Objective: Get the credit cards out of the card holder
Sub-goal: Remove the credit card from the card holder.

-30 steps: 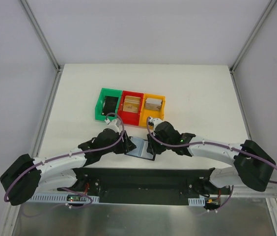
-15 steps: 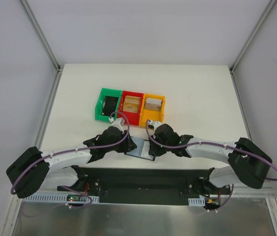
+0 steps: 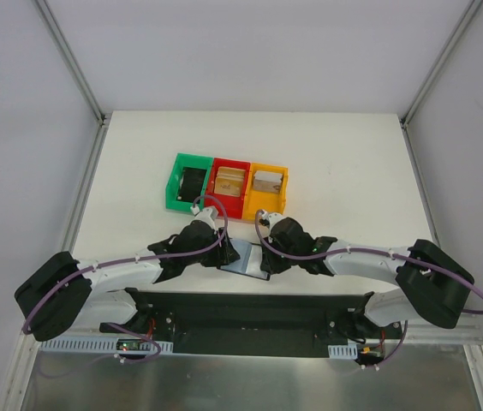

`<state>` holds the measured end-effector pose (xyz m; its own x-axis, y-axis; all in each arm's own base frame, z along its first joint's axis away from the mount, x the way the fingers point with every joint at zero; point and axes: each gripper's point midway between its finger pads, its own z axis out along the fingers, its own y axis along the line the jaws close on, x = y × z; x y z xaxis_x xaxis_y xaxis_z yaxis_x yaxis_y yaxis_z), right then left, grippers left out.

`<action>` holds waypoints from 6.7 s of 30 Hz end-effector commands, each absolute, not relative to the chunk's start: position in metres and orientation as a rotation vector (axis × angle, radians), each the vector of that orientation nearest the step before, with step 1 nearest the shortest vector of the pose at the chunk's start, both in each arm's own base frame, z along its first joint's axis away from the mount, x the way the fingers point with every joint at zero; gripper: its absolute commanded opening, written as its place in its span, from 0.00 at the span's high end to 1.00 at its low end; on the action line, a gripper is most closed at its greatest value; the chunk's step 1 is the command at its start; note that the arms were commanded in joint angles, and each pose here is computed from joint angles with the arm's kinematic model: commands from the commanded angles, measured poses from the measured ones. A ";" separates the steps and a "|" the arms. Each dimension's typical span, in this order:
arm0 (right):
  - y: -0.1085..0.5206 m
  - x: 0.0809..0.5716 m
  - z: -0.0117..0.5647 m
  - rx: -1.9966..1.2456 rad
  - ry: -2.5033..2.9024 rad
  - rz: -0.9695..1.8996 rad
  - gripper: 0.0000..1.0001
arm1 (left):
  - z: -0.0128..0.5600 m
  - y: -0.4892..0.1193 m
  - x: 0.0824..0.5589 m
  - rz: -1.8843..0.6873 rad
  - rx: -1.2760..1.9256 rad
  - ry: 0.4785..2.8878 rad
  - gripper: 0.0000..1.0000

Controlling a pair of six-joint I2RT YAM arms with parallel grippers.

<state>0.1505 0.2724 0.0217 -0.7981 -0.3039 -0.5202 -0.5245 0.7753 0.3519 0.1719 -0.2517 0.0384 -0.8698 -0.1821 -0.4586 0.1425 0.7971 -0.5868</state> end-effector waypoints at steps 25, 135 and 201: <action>0.259 0.155 0.019 -0.567 2.528 0.618 0.74 | 0.065 -0.311 0.157 -1.232 0.230 2.407 0.51; 0.315 0.188 0.063 -0.279 2.432 1.139 0.48 | 0.036 -0.271 0.174 -1.018 0.052 2.447 0.93; 0.320 0.187 0.037 0.093 2.396 1.419 0.57 | 0.008 -0.255 0.166 -0.956 -0.006 2.501 1.00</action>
